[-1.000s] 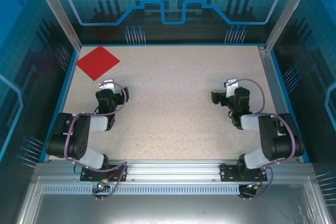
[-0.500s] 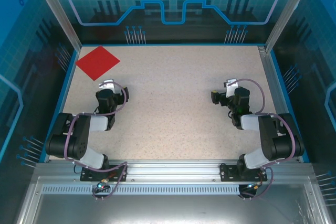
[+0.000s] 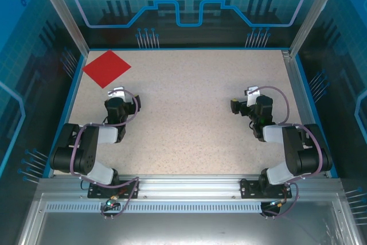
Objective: Fold a paper plane with a square sheet of paper (pick it up from the middle)
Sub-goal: Move the square sheet of paper to the center of the table.
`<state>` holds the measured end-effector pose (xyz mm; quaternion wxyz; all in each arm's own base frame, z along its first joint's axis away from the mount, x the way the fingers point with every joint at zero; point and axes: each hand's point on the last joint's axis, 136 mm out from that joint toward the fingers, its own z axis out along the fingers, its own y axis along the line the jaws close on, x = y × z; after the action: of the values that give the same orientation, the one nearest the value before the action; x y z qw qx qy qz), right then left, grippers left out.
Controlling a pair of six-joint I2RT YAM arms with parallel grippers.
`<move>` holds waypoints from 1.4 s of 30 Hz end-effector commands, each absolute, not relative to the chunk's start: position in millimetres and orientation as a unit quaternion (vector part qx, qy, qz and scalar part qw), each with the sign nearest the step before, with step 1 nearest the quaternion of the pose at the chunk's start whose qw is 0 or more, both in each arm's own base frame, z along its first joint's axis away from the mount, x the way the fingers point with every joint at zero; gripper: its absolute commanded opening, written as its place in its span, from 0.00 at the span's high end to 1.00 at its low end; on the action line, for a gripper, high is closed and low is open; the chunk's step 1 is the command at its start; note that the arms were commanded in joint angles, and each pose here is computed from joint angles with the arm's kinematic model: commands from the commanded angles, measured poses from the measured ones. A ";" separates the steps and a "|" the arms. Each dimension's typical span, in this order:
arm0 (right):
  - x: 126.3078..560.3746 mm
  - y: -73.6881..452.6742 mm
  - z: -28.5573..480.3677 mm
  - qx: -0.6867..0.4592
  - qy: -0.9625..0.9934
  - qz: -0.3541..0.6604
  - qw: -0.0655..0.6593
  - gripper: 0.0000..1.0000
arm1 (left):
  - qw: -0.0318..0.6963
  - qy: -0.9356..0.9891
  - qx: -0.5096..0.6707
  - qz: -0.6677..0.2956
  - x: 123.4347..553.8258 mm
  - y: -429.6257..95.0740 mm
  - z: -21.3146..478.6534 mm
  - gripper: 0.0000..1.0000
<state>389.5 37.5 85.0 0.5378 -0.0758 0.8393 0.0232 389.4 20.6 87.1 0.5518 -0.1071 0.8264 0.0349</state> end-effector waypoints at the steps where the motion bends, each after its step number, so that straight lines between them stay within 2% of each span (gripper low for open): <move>1: 396.7 32.9 93.4 -0.074 0.832 0.021 0.549 0.01 | 0.563 0.820 -0.093 0.032 392.3 17.0 92.9 0.01; 9: 386.5 42.2 108.3 -0.097 0.817 0.009 0.569 0.01 | 0.587 0.802 -0.106 0.029 378.4 21.0 104.1 0.01; 12: 382.7 36.5 122.0 -0.068 0.839 0.008 0.540 0.01 | 0.591 0.799 -0.105 0.031 380.9 21.6 111.3 0.01; 15: 368.6 25.6 126.7 -0.013 0.873 0.008 0.488 0.01 | 0.572 0.811 -0.123 0.031 374.9 25.8 144.6 0.01; 18: 350.8 23.2 140.1 0.023 0.876 0.025 0.481 0.01 | 0.597 0.789 -0.148 0.012 369.5 30.4 178.8 0.01; 21: 331.8 13.0 162.9 0.124 0.874 0.050 0.467 0.01 | 0.554 0.804 -0.213 -0.022 369.1 34.8 189.7 0.01; 24: 319.3 20.2 185.4 0.133 0.864 0.086 0.478 0.01 | 0.476 0.830 -0.284 -0.056 374.7 32.6 184.2 0.01; 26: 308.4 22.8 184.9 0.165 0.860 0.115 0.468 0.01 | 0.427 0.864 -0.252 -0.086 387.1 14.9 177.4 0.01; 30: 308.3 40.6 189.7 0.159 0.857 0.175 0.457 0.01 | 0.364 0.883 -0.277 -0.104 413.0 9.0 153.6 0.01; 34: 314.4 55.6 172.8 0.154 0.884 0.197 0.395 0.01 | 0.315 0.887 -0.314 -0.125 439.0 19.2 132.2 0.01; 42: 330.0 100.9 158.1 0.102 0.903 0.231 0.346 0.01 | 0.302 0.871 -0.359 -0.146 519.7 65.5 124.9 0.01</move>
<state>326.7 81.6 145.1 0.3516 0.1223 0.9053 0.2047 501.6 59.3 114.5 0.3080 -0.3434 0.8797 -0.1156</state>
